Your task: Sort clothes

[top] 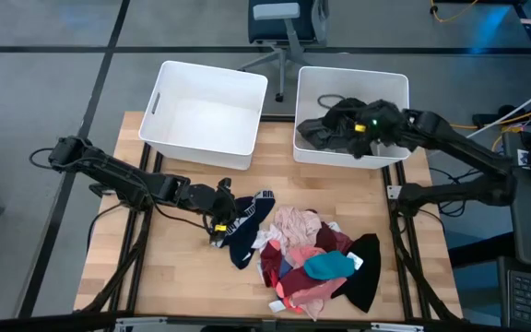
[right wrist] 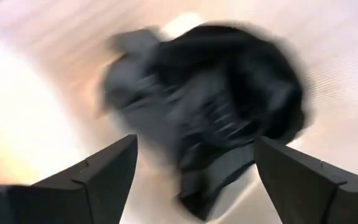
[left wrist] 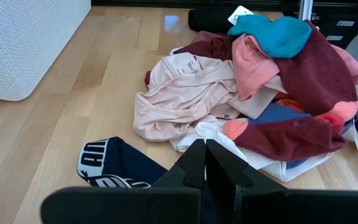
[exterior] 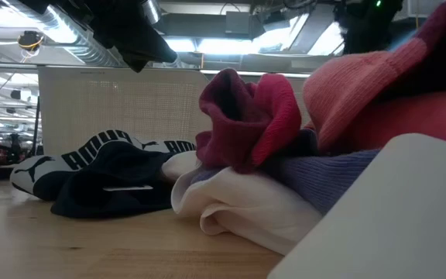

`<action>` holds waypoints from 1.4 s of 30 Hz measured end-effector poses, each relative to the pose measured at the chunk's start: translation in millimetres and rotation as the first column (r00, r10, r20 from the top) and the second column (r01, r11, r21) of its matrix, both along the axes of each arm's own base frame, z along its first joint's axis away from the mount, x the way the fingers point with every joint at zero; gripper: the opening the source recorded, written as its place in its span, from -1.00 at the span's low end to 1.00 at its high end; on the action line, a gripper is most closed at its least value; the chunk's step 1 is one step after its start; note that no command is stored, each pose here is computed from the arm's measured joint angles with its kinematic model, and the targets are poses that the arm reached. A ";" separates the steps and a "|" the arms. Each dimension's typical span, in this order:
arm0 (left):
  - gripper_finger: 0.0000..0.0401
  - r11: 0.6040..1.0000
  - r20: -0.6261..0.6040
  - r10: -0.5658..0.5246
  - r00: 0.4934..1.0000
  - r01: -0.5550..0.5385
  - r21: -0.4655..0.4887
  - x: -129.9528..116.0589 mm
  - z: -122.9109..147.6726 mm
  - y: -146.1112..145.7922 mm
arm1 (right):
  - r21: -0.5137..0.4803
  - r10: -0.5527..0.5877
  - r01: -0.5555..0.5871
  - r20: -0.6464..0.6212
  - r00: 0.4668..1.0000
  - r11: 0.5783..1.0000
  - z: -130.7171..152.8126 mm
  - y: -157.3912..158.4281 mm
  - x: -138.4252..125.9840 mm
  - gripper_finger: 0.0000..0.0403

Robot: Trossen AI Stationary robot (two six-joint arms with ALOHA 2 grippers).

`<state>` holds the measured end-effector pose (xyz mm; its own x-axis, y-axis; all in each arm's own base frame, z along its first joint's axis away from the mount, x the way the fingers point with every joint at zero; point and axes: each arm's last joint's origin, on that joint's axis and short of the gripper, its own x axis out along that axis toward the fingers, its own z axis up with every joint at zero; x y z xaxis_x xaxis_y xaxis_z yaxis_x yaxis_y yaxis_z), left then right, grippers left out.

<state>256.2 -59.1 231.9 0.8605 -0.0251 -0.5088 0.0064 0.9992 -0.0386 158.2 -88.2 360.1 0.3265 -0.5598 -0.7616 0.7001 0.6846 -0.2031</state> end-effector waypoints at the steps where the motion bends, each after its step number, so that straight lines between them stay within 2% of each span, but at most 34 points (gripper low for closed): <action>1: -0.98 1.000 0.000 0.000 1.000 0.000 0.000 0.0 0.0 -0.1 | 0.042 0.023 -0.023 0.009 1.000 0.999 0.7 6.8 0.1 0.59; 6: -0.98 1.000 0.000 0.000 1.000 0.000 0.000 0.0 0.0 0.0 | 0.212 0.135 -0.131 -0.002 0.991 0.968 -4.2 43.8 -2.3 0.57; 16: -0.98 1.000 0.000 0.000 1.000 0.000 0.000 -0.1 -0.1 0.0 | 0.443 0.240 -0.210 -0.012 0.971 0.871 -30.6 114.8 -2.7 0.56; 22: -0.98 1.000 0.000 0.000 1.000 0.000 0.000 0.0 -0.1 0.0 | 0.531 0.240 -0.165 -0.074 0.968 0.831 -56.8 151.7 -11.6 0.56; 29: -0.98 1.000 0.000 0.000 1.000 0.000 0.000 0.0 -0.1 -0.1 | 0.601 0.203 -0.115 -0.081 0.976 0.791 -95.8 184.6 -23.1 0.56; 33: -0.98 1.000 0.001 0.000 1.000 0.000 0.000 0.0 0.0 0.0 | 0.663 0.187 -0.084 -0.086 0.979 0.744 -121.7 198.1 -29.4 0.56; 37: -0.98 1.000 0.002 0.000 1.000 0.000 0.000 0.0 0.1 0.0 | 0.717 0.149 -0.007 -0.134 0.980 0.697 -142.0 205.5 -37.4 0.56; 42: -0.98 1.000 0.004 0.001 1.000 -0.001 -0.001 0.2 0.3 0.0 | 0.710 0.121 0.047 -0.185 0.975 0.703 -160.5 210.2 -42.9 0.56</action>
